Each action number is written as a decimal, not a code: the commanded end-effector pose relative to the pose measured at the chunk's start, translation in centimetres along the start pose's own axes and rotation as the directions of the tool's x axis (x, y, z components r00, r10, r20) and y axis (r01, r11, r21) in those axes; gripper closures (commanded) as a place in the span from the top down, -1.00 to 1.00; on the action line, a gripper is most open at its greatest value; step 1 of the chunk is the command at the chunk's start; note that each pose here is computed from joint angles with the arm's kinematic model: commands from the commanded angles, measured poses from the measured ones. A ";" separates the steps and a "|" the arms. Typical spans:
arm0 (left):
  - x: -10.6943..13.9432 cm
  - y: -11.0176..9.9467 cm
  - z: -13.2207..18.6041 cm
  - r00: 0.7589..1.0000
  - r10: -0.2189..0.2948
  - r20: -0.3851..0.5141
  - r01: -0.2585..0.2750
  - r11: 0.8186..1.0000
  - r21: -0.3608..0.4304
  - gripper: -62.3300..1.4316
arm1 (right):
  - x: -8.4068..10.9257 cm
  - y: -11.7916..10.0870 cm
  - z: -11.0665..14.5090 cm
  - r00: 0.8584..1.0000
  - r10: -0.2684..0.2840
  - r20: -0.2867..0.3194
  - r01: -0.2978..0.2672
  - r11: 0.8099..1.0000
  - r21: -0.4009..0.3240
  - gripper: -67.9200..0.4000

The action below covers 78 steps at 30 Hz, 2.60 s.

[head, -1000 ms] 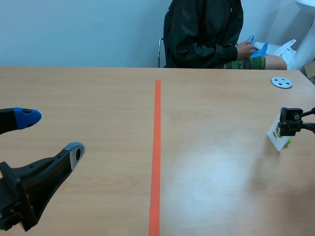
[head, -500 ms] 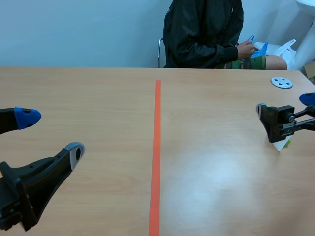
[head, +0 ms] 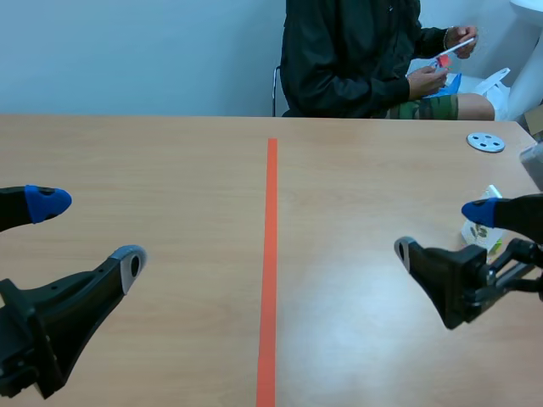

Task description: Sort the leaf by its shape. The table is split by an orange tape line. A compound leaf with several leaflets goes to the left side, a simple leaf with one blade goes to the right side. Return to the home posture when a red brick is placed on the table.

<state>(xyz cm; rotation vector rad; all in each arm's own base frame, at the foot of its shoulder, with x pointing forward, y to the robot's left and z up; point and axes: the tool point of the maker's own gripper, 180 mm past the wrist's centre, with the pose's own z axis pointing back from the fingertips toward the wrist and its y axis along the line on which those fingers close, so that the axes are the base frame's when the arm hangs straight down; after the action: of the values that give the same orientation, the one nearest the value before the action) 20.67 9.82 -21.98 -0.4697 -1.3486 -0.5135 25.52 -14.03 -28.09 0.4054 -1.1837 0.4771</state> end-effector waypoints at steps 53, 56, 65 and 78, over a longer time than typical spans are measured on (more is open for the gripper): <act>0.7 -0.1 -0.2 0.999 0.008 0.031 -0.008 1.000 0.006 1.00 | 4.9 3.8 0.0 0.998 0.042 0.046 -0.046 0.995 0.086 1.00; 0.7 -0.1 -0.2 1.000 0.008 0.030 -0.008 1.000 0.006 1.00 | 4.9 3.8 0.0 0.998 0.042 0.046 -0.045 0.995 0.087 1.00; 0.7 -0.1 -0.2 1.000 0.008 0.030 -0.008 1.000 0.006 1.00 | 4.9 3.8 0.0 0.998 0.042 0.046 -0.045 0.995 0.086 1.00; 0.7 -0.1 -0.2 1.000 0.008 0.029 -0.008 1.000 0.006 1.00 | 4.9 3.8 0.0 0.998 0.042 0.045 -0.046 0.995 0.086 1.00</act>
<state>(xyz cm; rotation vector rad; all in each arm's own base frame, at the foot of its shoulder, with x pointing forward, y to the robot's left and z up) 20.69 9.85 -21.98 -0.4684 -1.3495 -0.5089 24.37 -10.15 -24.39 0.4605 -1.1789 0.5614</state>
